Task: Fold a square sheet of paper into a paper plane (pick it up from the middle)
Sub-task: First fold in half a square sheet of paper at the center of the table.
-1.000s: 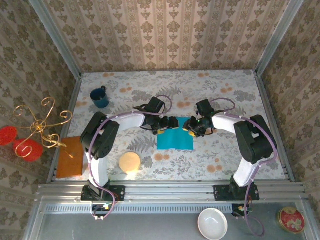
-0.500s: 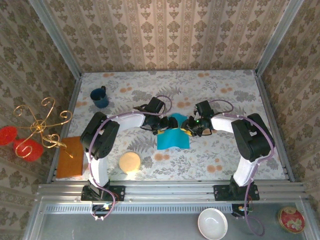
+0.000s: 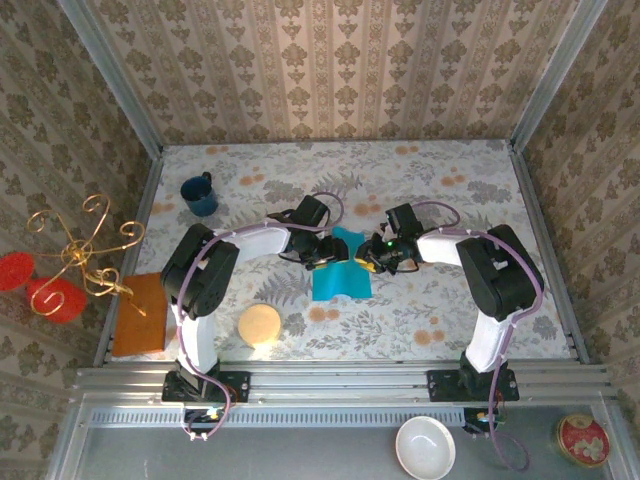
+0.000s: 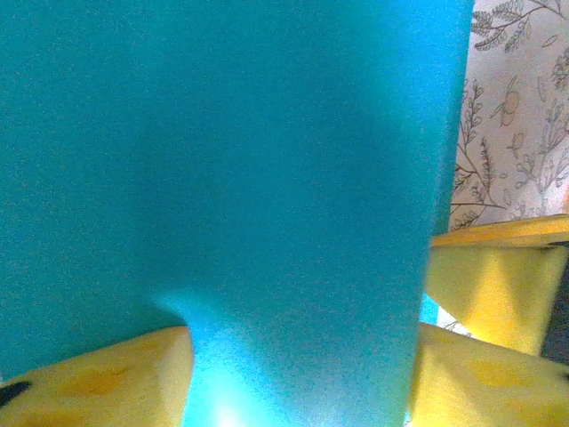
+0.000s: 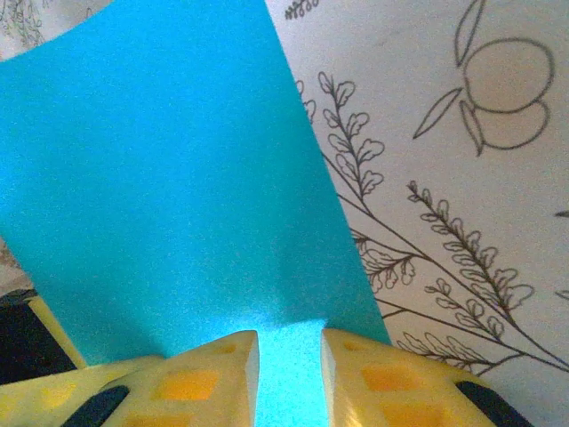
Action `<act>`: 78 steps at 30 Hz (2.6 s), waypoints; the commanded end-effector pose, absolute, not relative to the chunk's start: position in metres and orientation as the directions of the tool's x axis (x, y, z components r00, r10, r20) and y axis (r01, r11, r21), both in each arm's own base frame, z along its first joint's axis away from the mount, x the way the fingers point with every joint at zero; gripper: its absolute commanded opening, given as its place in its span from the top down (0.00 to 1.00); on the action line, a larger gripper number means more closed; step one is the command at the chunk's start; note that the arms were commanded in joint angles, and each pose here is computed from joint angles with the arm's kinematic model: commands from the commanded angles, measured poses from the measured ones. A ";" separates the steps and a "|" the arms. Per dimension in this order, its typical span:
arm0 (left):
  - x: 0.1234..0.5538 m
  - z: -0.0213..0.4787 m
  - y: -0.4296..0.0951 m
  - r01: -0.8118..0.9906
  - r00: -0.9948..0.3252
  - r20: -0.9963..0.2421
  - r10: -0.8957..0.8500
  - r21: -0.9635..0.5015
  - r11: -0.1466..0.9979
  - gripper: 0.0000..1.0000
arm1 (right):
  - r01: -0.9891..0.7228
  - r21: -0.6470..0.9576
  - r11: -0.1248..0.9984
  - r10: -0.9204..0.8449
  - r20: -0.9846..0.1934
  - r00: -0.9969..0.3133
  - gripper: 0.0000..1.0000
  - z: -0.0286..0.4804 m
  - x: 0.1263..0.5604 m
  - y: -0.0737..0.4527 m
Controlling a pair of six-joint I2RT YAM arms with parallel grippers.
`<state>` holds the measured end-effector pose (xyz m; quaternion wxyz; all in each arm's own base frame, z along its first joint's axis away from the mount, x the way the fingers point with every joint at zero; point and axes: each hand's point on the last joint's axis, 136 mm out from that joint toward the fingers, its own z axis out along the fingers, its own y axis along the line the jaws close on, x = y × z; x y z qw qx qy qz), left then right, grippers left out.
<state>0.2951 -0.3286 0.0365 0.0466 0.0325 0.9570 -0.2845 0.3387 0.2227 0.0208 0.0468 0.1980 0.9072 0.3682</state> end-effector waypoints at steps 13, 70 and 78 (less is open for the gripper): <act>0.317 0.132 -0.339 0.293 -0.939 -0.342 0.037 -0.738 0.607 0.67 | 0.116 0.795 0.595 0.435 -0.198 -0.878 0.34 0.101 0.349 0.174; 0.323 0.192 -0.328 0.289 -0.951 -0.310 0.003 -0.881 0.374 0.74 | -0.179 0.892 0.415 0.265 -0.307 -0.914 0.76 0.179 0.355 0.220; 0.322 0.193 -0.328 0.285 -0.952 -0.307 0.000 -0.884 0.370 0.74 | -0.166 0.889 0.428 0.267 -0.300 -0.916 0.76 0.171 0.354 0.218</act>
